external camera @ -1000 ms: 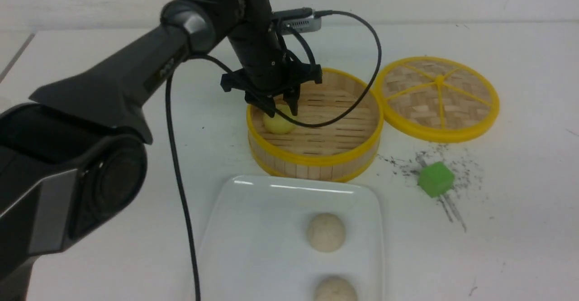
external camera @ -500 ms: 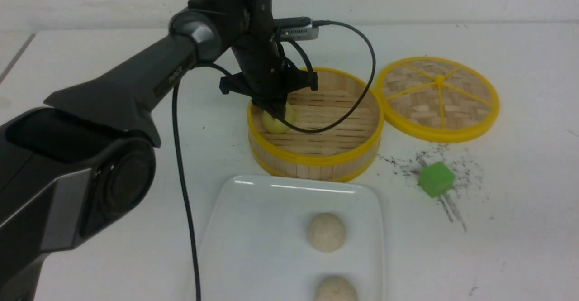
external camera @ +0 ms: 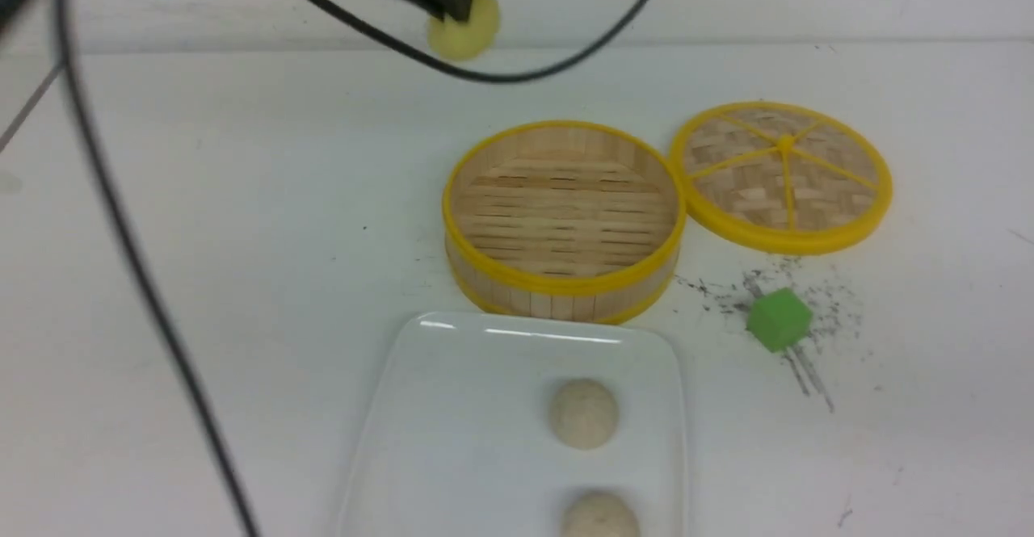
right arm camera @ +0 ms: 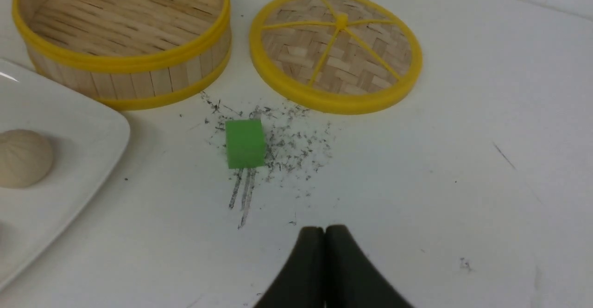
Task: Put the steamed buns into the plate on the white tablecloth.
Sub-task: 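Carry the bun from the bamboo steamer to the plate with the left gripper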
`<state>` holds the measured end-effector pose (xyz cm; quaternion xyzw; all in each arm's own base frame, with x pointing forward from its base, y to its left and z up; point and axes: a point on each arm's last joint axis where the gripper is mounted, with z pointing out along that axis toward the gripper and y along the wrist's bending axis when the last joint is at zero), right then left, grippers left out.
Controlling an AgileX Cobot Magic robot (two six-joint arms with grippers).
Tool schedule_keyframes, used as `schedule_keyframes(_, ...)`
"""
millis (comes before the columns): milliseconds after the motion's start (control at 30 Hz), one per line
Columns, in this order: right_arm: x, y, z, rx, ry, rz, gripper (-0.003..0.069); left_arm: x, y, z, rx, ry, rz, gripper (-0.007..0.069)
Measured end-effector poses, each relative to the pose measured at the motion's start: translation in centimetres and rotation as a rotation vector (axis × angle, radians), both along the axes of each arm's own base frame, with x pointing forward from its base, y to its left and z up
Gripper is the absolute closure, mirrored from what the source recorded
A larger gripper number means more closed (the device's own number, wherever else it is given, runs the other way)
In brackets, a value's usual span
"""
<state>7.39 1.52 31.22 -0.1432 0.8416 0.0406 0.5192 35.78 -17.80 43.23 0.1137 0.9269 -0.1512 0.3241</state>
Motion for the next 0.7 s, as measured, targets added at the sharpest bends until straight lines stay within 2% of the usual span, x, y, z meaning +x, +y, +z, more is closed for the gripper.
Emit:
schedule_keyframes(33, 0.0, 0.0, 0.0, 0.0, 0.0, 0.0, 0.0645, -1.3, 0.3, 0.6, -0.02, 0.006, -0.012, 0.0606)
schedule_keyframes(167, 0.0, 0.0, 0.0, -0.001, -0.001, 0.0, 0.0641, -4.1, 0.4, -0.9, -0.001, 0.095, -0.049, 0.0606)
schedule_keyframes(267, 0.0, 0.0, 0.0, -0.001, -0.002, 0.0, 0.0637, -7.2, -1.2, -6.0, 0.098, 0.262, -0.13, 0.0606)
schedule_keyframes(300, 0.0, 0.0, 0.0, -0.001, -0.002, 0.0, 0.0636, -7.5, -1.5, -6.4, 0.109, 0.274, -0.141, 0.0606)
schedule_keyframes(333, 0.0, 0.0, 0.0, -0.001, -0.002, 0.0, 0.0634, -9.0, -2.9, -10.6, 0.177, 0.369, -0.181, 0.0603)
schedule_keyframes(367, 0.0, 0.0, 0.0, -0.001, -0.002, 0.0, 0.0633, -9.5, -3.4, -12.7, 0.207, 0.404, -0.189, 0.0603)
schedule_keyframes(400, 0.0, 0.0, 0.0, -0.001, -0.002, 0.0, 0.0633, -9.5, -3.6, -12.7, 0.205, 0.396, -0.194, 0.0603)
schedule_keyframes(433, 0.0, 0.0, 0.0, -0.001, -0.002, 0.0, 0.0631, -10.2, -4.5, -16.0, 0.241, 0.42, -0.194, 0.0602)
schedule_keyframes(567, 0.0, 0.0, 0.0, -0.001, -0.002, 0.0, 0.063, -10.5, -5.7, -20.8, 0.277, 0.442, -0.127, 0.0587)
schedule_keyframes(700, 0.0, 0.0, 0.0, -0.001, -0.002, 0.0, 0.063, -9.9, -5.9, -22.3, 0.304, 0.437, -0.077, 0.0552)
